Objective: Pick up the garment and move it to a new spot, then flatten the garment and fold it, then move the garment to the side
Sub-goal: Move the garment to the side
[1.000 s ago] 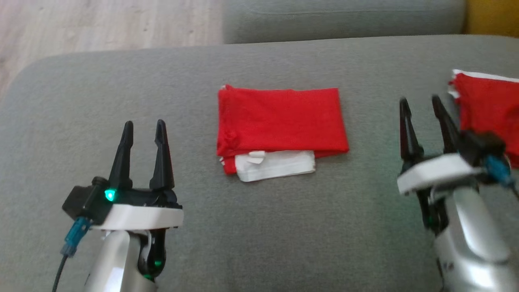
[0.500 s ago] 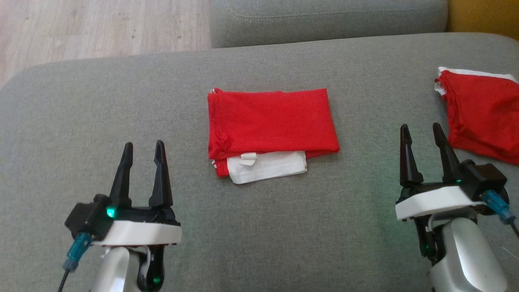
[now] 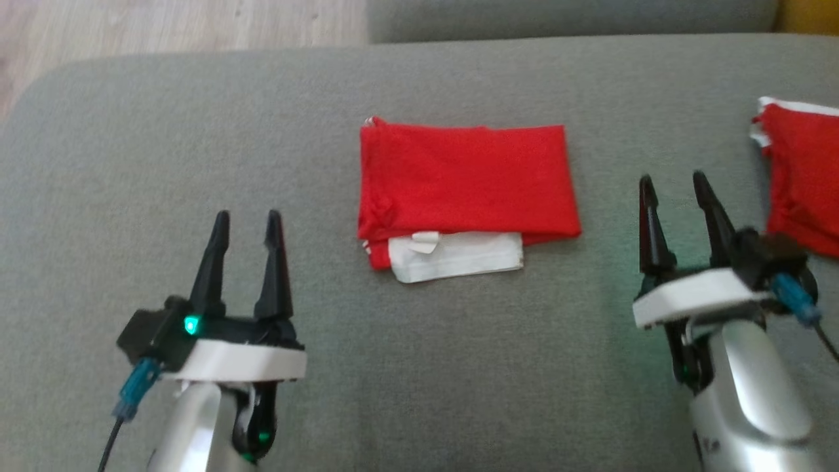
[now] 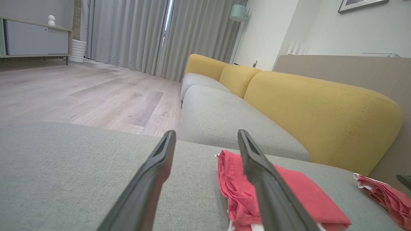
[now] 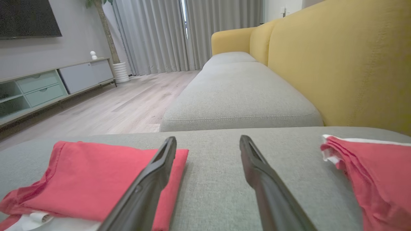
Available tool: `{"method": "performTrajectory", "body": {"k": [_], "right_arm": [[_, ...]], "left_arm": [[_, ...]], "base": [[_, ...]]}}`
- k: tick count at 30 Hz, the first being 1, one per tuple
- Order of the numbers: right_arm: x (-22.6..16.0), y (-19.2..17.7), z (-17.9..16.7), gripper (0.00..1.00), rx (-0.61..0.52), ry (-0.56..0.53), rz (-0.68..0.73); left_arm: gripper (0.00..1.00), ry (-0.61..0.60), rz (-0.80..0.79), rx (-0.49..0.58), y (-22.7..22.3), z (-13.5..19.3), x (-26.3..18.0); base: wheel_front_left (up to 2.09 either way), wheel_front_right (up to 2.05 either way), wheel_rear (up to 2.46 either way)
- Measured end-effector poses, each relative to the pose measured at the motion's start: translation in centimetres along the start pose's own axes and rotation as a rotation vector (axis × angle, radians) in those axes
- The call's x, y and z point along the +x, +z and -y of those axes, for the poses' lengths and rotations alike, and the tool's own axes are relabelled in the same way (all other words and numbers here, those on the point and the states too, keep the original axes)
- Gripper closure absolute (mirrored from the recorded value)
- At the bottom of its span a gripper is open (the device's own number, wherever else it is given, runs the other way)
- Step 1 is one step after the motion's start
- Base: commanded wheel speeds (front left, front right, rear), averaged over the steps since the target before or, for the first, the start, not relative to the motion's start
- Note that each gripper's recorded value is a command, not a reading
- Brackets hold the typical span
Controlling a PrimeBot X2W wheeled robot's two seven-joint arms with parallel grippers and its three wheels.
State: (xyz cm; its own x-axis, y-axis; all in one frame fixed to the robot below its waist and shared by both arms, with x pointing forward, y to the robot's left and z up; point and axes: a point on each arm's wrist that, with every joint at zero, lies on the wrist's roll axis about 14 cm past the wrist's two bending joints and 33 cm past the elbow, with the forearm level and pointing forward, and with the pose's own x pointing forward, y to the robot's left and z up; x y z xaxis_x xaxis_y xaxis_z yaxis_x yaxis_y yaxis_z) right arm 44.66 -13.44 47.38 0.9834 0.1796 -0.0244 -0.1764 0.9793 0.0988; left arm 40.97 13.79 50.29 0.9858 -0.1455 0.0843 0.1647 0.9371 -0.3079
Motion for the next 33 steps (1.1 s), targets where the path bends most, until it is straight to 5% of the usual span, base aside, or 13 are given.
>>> {"method": "performTrajectory", "body": {"k": [8,20,21,22,33], "right_arm": [[4.4,-3.5,-2.9,0.0,0.012,0.085,-0.149],[5.7,-11.0,-6.3,0.0,0.073,0.154,-0.442],[5.9,-11.0,-6.5,0.35,0.069,0.16,-0.445],[6.1,-10.9,-6.6,1.0,0.067,0.164,-0.445],[6.1,-7.5,-4.3,1.0,-0.142,0.182,-0.301]], "left_arm": [[0.0,0.012,0.01,0.009,0.4,-0.8,1.0],[0.0,0.08,0.002,0.019,0.4,-3.1,-0.1],[0.0,0.082,0.001,0.019,0.4,-3.1,-0.1],[0.0,0.083,0.001,0.019,0.4,-3.1,-0.1],[0.0,-0.029,0.003,-0.001,0.0,0.6,1.7]], "base": [[0.0,0.0,0.0],[0.0,0.0,0.0],[0.0,0.0,0.0],[0.0,0.0,0.0],[0.0,0.0,0.0]]}}
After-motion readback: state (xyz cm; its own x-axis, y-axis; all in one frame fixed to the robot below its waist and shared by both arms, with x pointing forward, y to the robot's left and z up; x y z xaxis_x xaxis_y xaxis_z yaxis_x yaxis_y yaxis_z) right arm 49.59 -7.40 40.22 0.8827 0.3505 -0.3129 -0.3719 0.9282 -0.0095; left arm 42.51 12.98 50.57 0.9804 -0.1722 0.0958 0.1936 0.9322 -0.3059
